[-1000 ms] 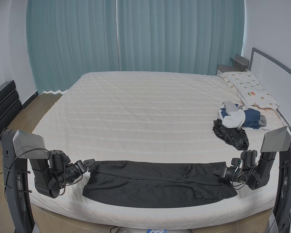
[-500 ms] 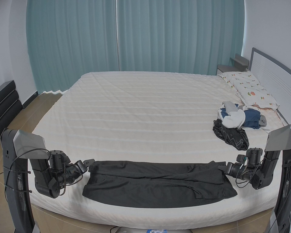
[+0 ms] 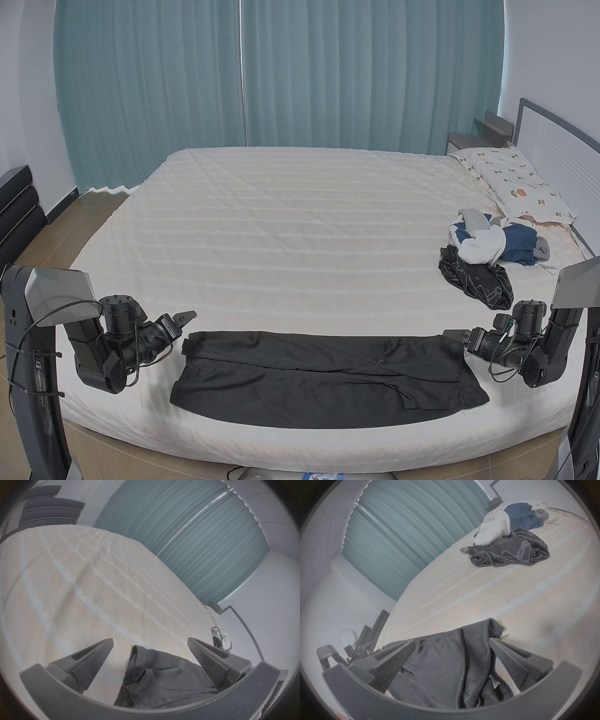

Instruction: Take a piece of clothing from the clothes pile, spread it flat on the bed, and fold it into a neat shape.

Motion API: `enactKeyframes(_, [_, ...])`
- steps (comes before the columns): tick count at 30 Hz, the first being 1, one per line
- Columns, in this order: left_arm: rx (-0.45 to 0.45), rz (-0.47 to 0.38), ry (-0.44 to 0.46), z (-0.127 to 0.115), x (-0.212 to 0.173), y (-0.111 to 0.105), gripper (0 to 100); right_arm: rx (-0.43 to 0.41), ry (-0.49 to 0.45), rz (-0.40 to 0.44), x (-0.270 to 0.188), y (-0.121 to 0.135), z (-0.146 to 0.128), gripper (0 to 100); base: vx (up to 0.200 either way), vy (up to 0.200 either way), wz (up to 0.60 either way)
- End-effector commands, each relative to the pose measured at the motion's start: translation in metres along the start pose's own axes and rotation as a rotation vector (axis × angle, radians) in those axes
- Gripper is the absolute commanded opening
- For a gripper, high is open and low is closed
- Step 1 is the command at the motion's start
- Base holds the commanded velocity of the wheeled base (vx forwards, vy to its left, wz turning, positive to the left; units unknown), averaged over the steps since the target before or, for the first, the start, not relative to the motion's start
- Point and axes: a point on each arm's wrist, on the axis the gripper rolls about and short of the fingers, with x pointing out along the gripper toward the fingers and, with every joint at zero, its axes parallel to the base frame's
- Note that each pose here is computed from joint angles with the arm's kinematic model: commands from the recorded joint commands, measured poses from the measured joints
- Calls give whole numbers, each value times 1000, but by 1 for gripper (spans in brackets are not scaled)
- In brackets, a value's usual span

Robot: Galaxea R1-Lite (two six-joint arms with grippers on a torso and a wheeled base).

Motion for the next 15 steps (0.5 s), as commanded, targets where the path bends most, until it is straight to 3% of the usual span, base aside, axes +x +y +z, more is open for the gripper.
enactKeyframes(1, [14,-16,-13,13,15,-9,100,39,-35,2,-3,1,8,100,0,0,0])
enactKeyframes(6, [26,-27,38,16,26,-15,100,51,-36,2,-3,0,9,100,0,0,0])
enactKeyframes(15, [40,-57,116,1,38,-13,100,60,-57,-8,-2,-5,15,100,0,0,0])
